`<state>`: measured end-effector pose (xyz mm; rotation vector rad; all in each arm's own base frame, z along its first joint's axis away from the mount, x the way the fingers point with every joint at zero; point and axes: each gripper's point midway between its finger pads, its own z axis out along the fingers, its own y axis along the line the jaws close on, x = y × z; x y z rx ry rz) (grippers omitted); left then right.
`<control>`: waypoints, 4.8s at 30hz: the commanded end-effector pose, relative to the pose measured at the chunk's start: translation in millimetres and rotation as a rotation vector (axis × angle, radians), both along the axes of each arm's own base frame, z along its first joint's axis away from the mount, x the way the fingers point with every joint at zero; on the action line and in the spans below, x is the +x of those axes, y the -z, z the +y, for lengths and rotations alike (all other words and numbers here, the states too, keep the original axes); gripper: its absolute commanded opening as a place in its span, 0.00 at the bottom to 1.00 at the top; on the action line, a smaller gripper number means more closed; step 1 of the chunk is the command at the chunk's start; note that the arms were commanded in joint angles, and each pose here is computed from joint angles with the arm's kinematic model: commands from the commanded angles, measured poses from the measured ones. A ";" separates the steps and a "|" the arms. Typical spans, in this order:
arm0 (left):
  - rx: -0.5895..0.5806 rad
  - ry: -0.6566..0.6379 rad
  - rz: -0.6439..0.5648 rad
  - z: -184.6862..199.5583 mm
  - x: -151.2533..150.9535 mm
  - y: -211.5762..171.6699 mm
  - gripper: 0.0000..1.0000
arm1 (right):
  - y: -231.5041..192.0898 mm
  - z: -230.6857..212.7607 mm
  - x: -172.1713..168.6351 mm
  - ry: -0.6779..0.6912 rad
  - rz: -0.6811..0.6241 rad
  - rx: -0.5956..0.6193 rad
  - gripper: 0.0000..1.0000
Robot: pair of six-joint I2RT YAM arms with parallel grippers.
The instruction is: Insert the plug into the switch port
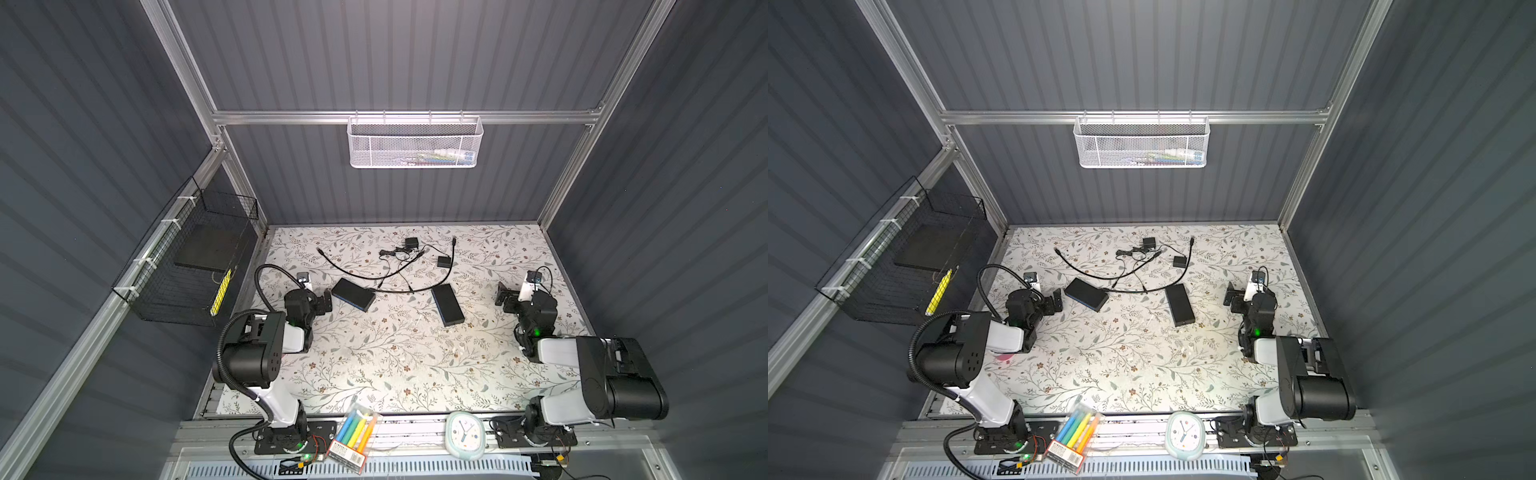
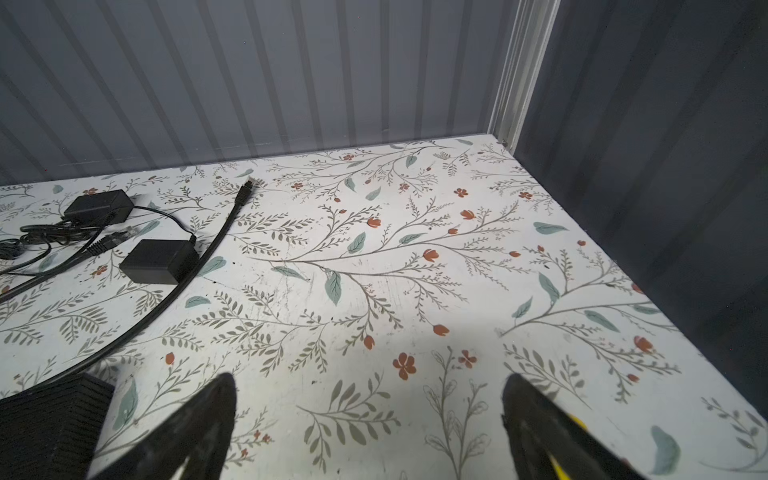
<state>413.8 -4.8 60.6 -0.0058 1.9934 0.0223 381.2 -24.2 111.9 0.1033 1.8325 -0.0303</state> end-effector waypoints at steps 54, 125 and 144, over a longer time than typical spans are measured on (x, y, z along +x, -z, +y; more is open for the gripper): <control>-0.254 -0.056 0.242 -50.3 -43.5 -119.0 0.71 | -20.8 180.3 0.1 -0.438 0.663 -0.043 0.78; -0.373 0.057 0.331 -79.1 -53.9 -117.9 0.70 | -175.7 308.7 96.6 -0.536 0.321 -0.031 0.00; -0.411 0.116 0.324 -95.2 -48.5 -119.7 0.68 | -411.3 149.6 66.9 -0.160 -0.091 -0.201 0.00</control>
